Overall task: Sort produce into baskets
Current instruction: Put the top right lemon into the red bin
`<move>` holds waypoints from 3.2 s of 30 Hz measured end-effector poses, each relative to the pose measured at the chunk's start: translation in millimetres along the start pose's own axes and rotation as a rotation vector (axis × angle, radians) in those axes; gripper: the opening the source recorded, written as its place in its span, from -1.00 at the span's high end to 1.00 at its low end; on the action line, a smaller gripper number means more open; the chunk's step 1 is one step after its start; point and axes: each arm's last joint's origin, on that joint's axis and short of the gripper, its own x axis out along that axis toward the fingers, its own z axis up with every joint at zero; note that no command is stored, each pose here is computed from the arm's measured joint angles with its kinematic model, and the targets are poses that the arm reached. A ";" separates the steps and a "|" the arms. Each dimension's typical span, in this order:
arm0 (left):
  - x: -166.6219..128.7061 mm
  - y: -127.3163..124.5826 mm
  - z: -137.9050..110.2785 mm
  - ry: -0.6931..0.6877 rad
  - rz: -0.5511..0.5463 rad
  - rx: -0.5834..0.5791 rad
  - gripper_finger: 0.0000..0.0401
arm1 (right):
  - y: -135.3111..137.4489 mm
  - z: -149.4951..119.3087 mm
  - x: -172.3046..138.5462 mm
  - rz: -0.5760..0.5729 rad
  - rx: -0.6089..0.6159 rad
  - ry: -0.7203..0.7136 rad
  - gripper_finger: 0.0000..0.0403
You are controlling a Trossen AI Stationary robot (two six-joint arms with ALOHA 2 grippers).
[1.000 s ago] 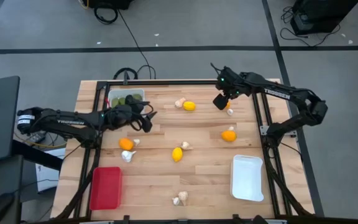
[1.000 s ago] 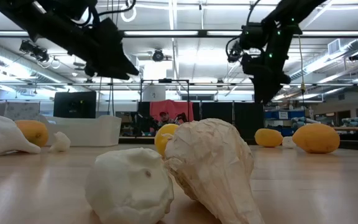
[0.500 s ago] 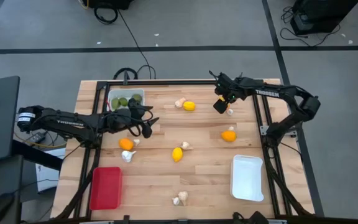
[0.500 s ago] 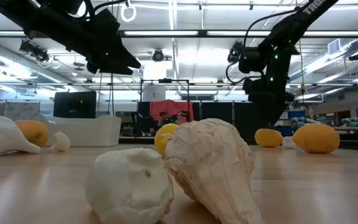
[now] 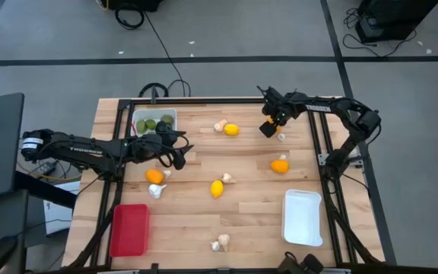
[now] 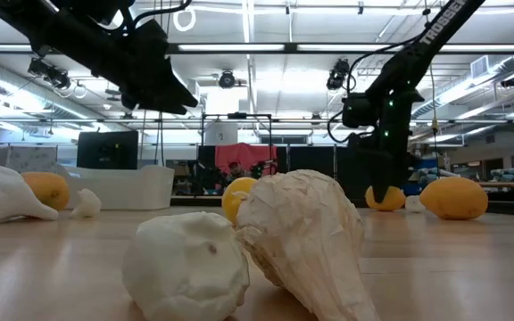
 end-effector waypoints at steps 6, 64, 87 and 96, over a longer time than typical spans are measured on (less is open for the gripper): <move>0.0 -0.5 -1.2 0.014 -0.020 -0.015 -0.50 | 11.1 2.2 -2.7 0.089 -0.004 -0.033 -0.12; 75.6 -50.0 20.8 -0.285 -0.353 -0.177 -0.21 | 236.3 -53.8 -96.6 0.169 -0.671 -0.994 -0.20; -49.5 -45.8 45.4 0.416 -0.435 -0.060 -0.11 | 186.7 -21.3 -72.0 0.105 -0.443 -0.779 -0.55; -105.7 -69.5 21.3 0.673 -0.506 -0.233 -0.11 | 157.3 -7.8 -56.1 0.127 -0.515 -0.729 -0.55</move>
